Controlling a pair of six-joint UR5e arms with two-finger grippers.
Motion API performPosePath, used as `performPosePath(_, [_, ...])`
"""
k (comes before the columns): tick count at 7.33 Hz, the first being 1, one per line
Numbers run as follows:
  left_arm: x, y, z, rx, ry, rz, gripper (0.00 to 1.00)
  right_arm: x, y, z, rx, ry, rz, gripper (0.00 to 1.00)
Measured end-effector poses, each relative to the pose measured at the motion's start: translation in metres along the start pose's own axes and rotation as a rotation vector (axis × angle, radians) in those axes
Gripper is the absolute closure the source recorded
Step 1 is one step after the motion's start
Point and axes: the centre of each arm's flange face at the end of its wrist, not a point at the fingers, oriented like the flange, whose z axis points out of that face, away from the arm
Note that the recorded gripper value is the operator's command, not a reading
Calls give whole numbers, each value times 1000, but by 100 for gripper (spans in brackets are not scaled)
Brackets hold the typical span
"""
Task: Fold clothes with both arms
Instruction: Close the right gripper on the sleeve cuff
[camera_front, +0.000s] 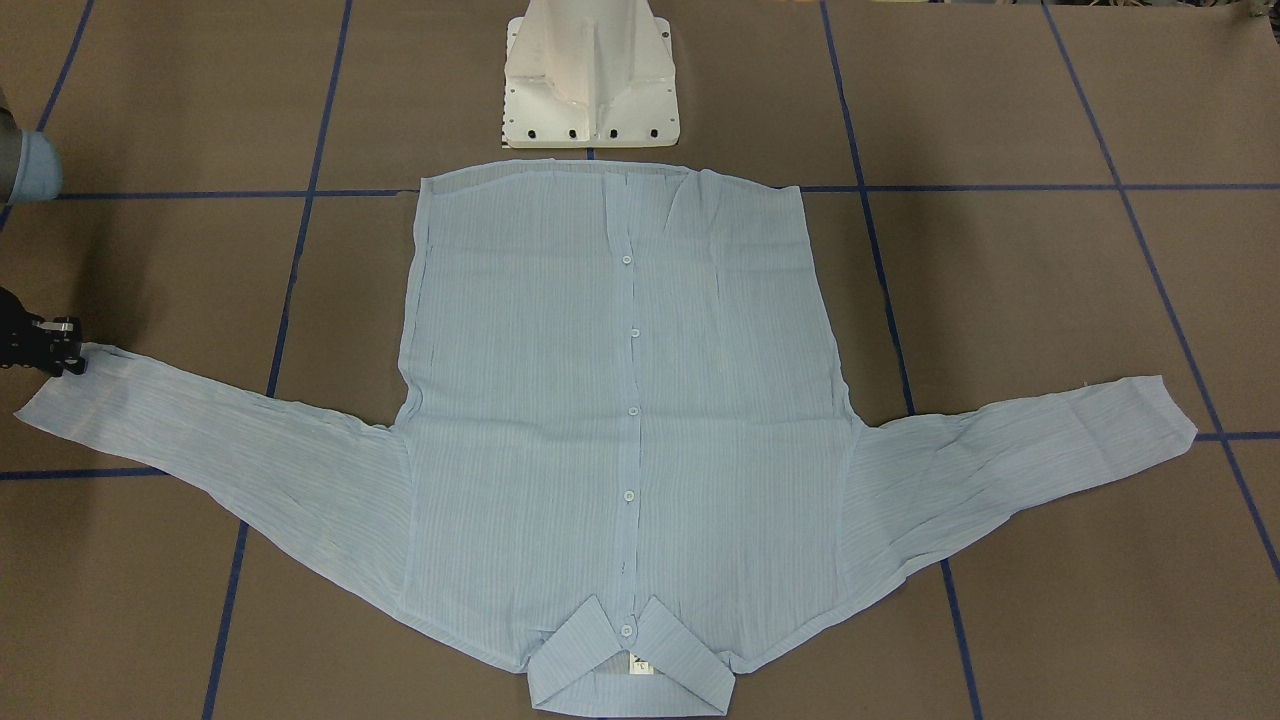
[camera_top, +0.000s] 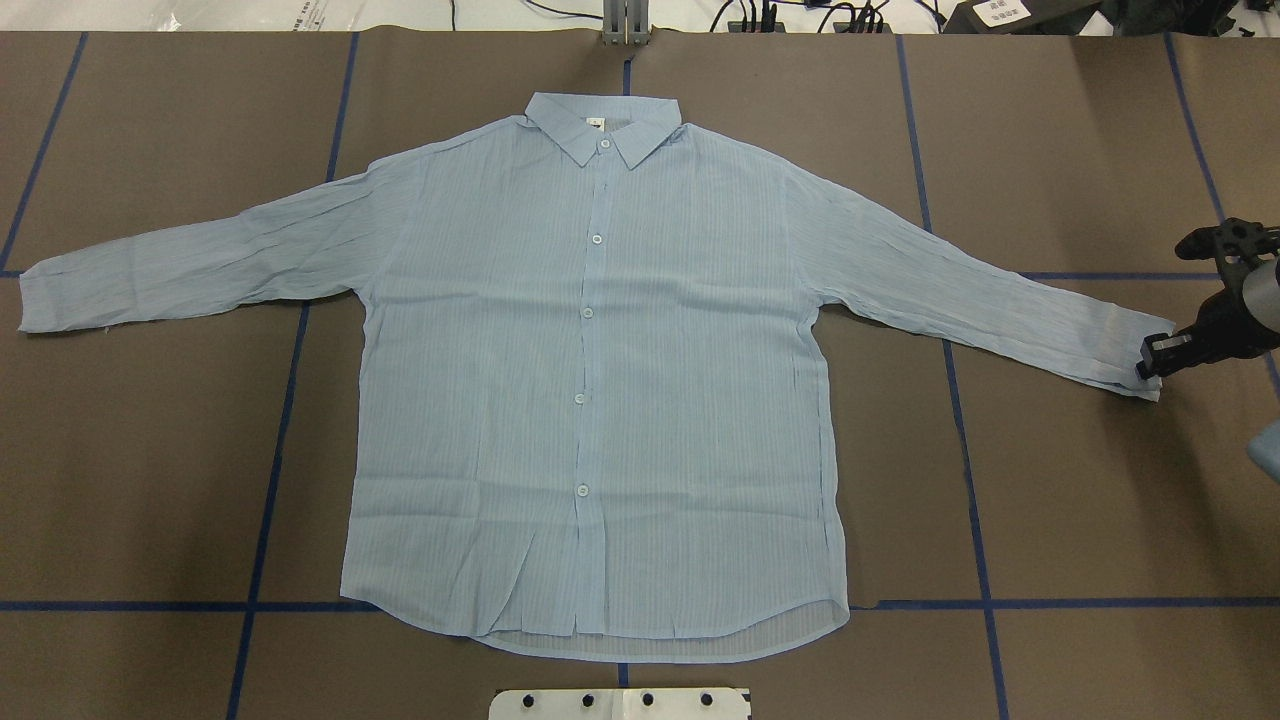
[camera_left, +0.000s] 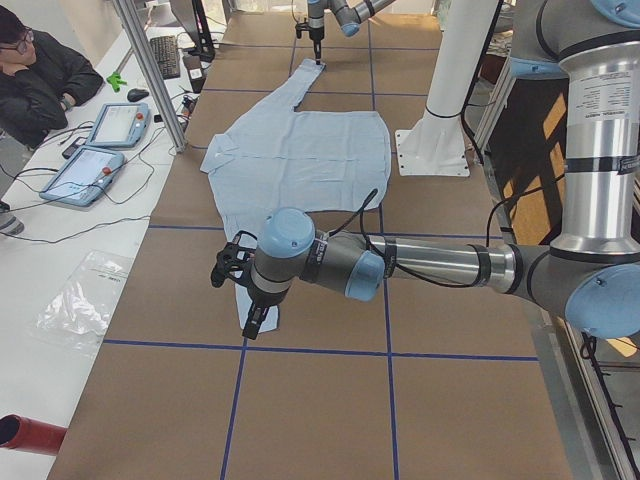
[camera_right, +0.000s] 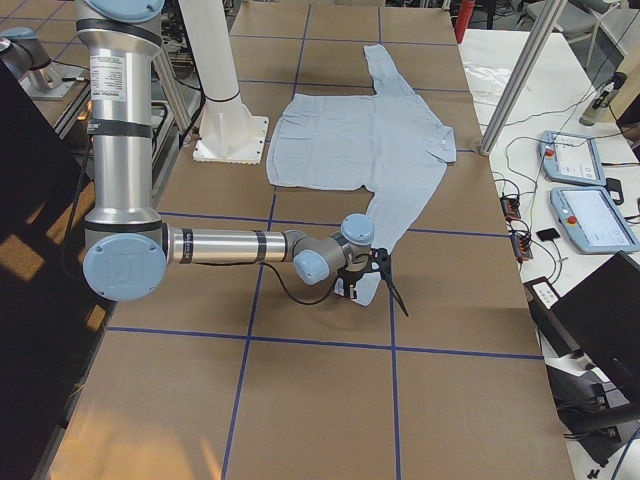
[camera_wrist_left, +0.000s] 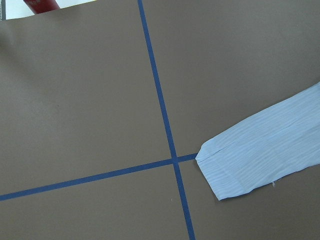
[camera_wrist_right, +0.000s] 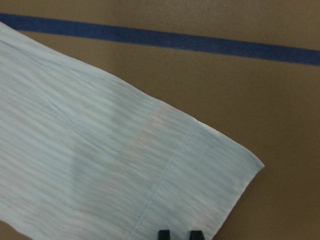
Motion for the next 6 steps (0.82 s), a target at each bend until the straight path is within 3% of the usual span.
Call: performPosePath(6, [0, 0, 0, 1, 1, -1, 0, 8, 6, 3, -7, 14, 11, 64])
